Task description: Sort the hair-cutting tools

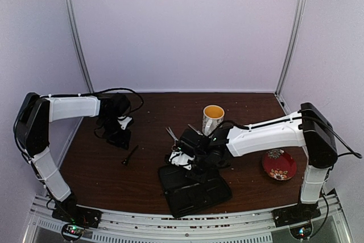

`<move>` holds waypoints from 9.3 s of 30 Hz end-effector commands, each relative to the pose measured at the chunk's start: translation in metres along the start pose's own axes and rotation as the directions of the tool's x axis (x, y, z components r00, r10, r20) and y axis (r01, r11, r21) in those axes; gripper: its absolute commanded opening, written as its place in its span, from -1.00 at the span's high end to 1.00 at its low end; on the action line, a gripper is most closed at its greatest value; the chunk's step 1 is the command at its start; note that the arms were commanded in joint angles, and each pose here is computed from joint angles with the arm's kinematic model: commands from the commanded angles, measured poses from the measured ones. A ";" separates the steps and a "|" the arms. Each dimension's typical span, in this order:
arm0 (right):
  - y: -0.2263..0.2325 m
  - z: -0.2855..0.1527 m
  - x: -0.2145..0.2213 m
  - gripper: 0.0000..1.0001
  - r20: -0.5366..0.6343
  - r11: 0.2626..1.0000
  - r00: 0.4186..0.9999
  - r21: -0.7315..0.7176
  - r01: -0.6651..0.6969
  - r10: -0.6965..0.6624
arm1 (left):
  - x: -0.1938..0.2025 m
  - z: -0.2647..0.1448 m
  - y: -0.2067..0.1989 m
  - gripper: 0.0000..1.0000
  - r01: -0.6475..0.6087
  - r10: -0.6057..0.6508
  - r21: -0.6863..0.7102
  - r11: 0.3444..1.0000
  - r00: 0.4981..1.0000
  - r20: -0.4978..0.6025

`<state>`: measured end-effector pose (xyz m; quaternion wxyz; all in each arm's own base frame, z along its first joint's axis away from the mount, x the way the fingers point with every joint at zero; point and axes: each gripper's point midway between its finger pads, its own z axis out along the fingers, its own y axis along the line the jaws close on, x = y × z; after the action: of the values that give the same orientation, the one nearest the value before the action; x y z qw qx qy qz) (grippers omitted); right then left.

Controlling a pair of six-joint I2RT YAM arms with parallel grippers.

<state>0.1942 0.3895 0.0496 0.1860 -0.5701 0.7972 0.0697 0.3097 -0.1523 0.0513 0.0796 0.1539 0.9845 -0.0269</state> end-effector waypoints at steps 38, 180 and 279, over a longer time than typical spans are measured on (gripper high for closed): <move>-0.009 0.025 0.009 0.42 -0.094 0.979 0.979 -0.078 -0.190 0.183 | -0.001 -0.007 0.001 0.27 -0.003 0.003 0.012 1.000 1.000 0.006; -0.039 0.002 0.011 1.00 -0.045 0.547 0.851 -0.747 -0.377 0.524 | 0.052 -0.011 -0.235 1.00 -0.795 0.820 -0.349 0.497 0.561 -0.111; -0.079 -0.040 0.120 0.24 -0.120 0.866 0.955 -0.402 -0.298 0.273 | 0.045 -0.002 -0.234 1.00 -0.596 0.588 -0.061 0.801 0.763 0.270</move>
<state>0.2326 0.2385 0.0490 0.0369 -0.4699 0.8503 0.2343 0.1862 -0.3381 0.0467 0.1987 0.4479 0.8716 -0.0116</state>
